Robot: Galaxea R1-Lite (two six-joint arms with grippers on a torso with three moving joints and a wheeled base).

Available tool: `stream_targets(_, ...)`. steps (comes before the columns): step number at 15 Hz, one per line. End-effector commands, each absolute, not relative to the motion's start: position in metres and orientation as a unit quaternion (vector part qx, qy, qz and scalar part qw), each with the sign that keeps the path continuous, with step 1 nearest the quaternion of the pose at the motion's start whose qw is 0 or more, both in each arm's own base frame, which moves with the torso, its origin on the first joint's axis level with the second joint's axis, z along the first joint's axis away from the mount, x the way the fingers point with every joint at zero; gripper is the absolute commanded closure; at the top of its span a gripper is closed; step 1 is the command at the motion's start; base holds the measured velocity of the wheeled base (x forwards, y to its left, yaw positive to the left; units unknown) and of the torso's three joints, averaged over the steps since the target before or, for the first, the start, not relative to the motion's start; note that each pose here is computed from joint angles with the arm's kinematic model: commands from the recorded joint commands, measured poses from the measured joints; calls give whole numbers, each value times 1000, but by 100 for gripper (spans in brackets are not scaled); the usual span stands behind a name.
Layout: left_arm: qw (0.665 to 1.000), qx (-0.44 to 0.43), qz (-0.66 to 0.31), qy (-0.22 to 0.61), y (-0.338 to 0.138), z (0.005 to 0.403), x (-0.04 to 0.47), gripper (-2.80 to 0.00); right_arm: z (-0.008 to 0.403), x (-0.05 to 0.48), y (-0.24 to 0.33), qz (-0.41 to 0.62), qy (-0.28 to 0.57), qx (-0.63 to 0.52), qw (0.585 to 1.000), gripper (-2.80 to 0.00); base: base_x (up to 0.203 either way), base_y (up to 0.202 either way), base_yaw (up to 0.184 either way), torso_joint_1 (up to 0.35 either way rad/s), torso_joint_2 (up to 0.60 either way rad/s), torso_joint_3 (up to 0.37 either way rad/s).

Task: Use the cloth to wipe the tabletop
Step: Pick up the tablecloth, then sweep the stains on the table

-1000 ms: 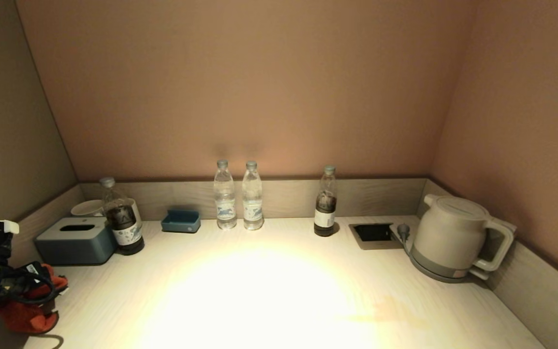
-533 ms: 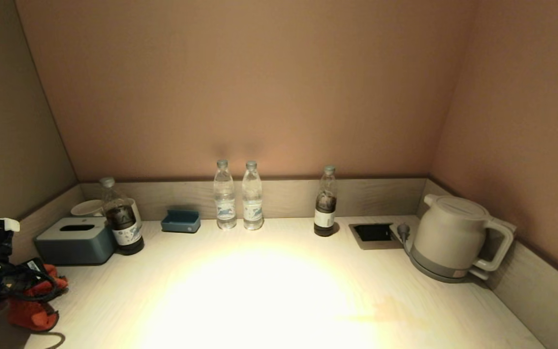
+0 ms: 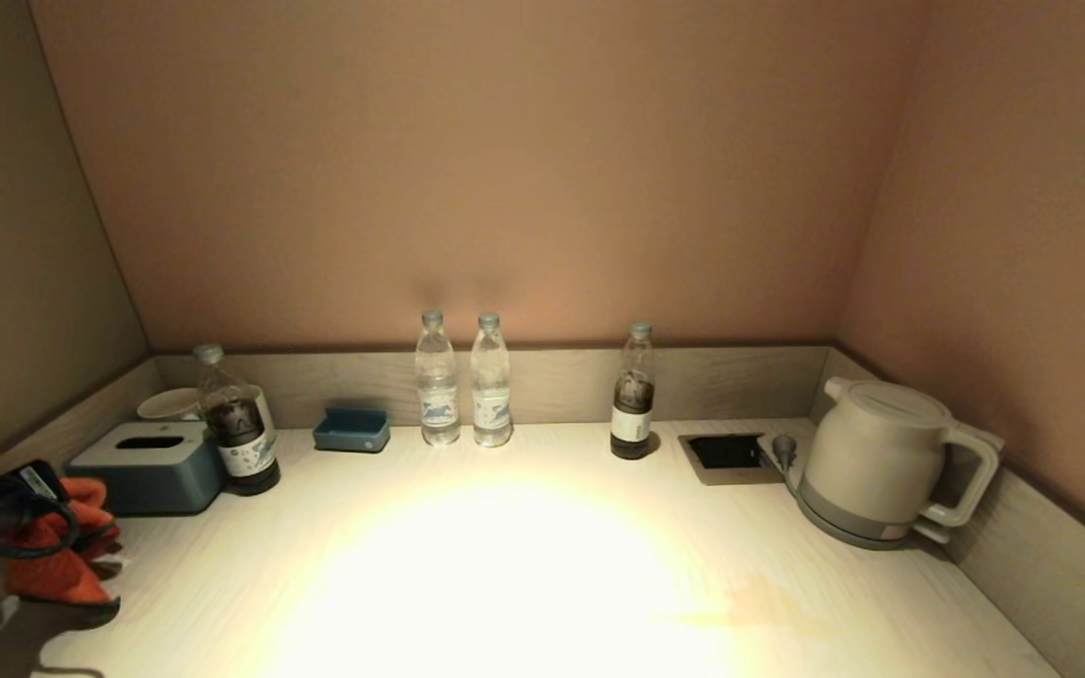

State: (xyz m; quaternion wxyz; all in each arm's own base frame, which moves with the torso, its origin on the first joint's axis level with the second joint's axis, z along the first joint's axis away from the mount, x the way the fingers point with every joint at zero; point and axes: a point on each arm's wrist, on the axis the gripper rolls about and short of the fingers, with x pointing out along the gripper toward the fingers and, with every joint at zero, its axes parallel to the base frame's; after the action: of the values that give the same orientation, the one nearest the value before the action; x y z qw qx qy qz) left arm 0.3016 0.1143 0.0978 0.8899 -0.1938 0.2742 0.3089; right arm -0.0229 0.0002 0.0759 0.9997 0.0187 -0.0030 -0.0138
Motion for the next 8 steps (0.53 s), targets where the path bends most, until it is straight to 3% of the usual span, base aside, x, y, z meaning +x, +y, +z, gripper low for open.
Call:
stream_targets(1,919,-202,277,195,101,160,274,0,76,-23,0,-14,-3,19,1000,0,0,0,0,0,0,0)
stream_targets(5,953,-232,134,139,65,226,218,0,76,-23,0,-14,-3,19,1000,0,0,0,0,0,0,0)
stream_targets(8,955,-250,-21,159,32,235,198,0,76,-23,0,-14,-3,19,1000,0,0,0,0,0,0,0)
